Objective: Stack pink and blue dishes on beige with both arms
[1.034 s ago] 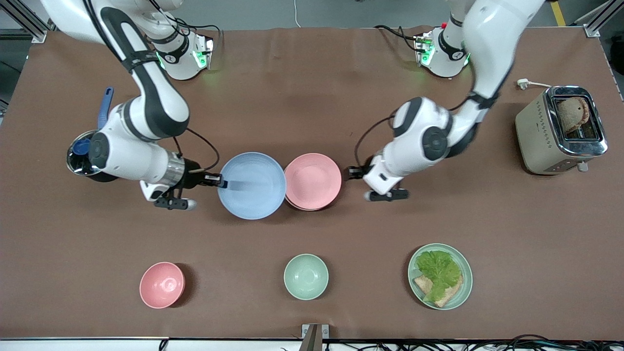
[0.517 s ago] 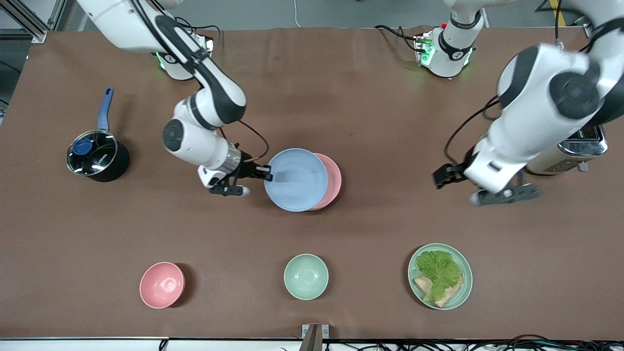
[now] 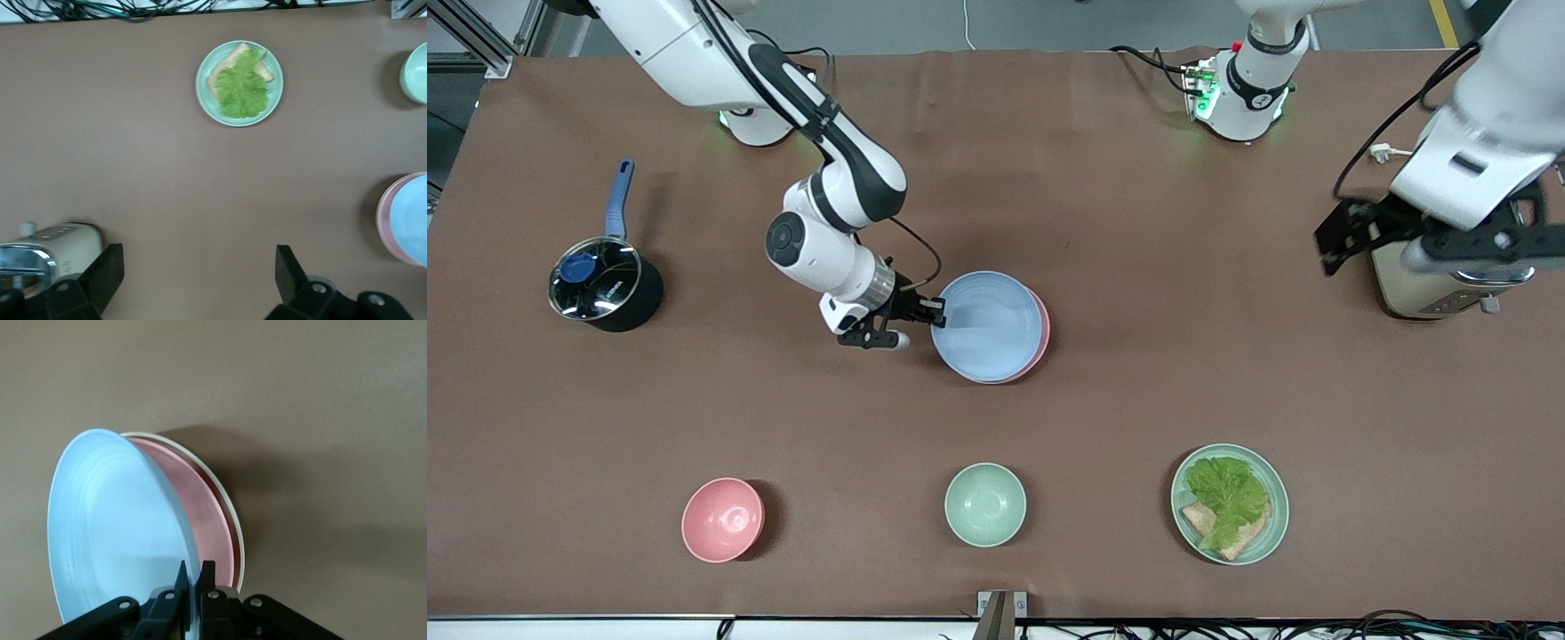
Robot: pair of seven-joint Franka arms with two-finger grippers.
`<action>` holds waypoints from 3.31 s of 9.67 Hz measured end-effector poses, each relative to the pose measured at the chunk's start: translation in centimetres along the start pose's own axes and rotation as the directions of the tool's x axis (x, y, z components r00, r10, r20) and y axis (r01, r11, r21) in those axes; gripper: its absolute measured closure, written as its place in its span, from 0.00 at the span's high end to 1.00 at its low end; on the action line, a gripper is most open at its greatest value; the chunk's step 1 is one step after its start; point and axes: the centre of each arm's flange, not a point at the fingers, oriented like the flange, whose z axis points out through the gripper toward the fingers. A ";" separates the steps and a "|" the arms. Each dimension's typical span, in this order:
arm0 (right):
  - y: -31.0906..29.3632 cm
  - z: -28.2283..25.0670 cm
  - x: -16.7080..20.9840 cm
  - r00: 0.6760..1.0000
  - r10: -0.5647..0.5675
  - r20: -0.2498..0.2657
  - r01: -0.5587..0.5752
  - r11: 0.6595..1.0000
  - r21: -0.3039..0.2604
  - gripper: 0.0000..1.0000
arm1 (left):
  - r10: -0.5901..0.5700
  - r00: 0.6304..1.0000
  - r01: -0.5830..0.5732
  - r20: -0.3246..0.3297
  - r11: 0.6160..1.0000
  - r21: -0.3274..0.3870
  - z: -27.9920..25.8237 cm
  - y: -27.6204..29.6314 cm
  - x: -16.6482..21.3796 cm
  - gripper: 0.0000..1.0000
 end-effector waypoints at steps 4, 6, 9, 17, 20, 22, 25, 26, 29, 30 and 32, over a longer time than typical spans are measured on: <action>0.5 0.6 0.1 1.000 0.017 0.006 -0.017 1.000 -0.005 0.52 | -0.007 0.995 0.010 0.097 1.000 -0.030 -1.0 -4.4 -2.8 1.00; 0.7 -0.3 1.1 0.999 0.027 -0.027 -0.027 1.000 0.007 0.83 | -0.007 0.995 0.010 0.101 1.000 -0.028 -1.1 -4.5 -3.5 1.00; 2.4 -7.4 5.6 0.992 0.028 -0.122 -0.027 1.000 0.006 1.00 | -0.002 0.994 0.005 0.112 1.000 -0.030 -0.6 -4.3 -3.5 1.00; 12.9 -38.4 9.9 0.982 0.028 -0.188 -0.102 0.911 -0.399 1.00 | -0.047 0.990 0.057 0.135 0.996 -0.070 -0.4 -6.3 -3.8 1.00; 14.3 -47.3 8.9 0.984 0.024 -0.179 -0.099 0.900 -0.425 1.00 | -0.046 0.990 0.055 0.135 0.996 -0.071 -0.5 -6.4 -3.8 1.00; 15.4 -53.0 7.2 0.992 0.025 -0.123 -0.078 0.894 -0.442 1.00 | -0.045 0.990 0.055 0.135 0.996 -0.071 -0.5 -6.4 -3.8 1.00; 14.8 -55.5 6.5 0.992 0.021 -0.124 -0.074 0.894 -0.442 1.00 | -0.044 0.990 0.054 0.136 0.996 -0.071 -0.4 -6.4 -3.7 1.00; 14.9 -55.3 6.7 0.993 0.008 -0.119 -0.060 0.894 -0.444 1.00 | -0.044 0.990 0.054 0.137 0.996 -0.072 -0.3 -6.4 -3.6 1.00; 15.0 -55.0 6.9 0.995 -0.015 -0.102 -0.033 0.894 -0.447 1.00 | -0.043 0.990 0.053 0.136 0.996 -0.072 -0.3 -6.3 -3.5 1.00; 15.0 -55.0 6.9 0.995 -0.015 -0.100 -0.031 0.894 -0.448 1.00 | -0.042 0.990 0.053 0.136 0.996 -0.072 -0.3 -6.3 -3.5 1.00; 15.0 -55.0 6.9 0.995 -0.017 -0.098 -0.029 0.894 -0.448 1.00 | -0.042 0.990 0.053 0.135 0.996 -0.072 -0.3 -6.3 -3.5 1.00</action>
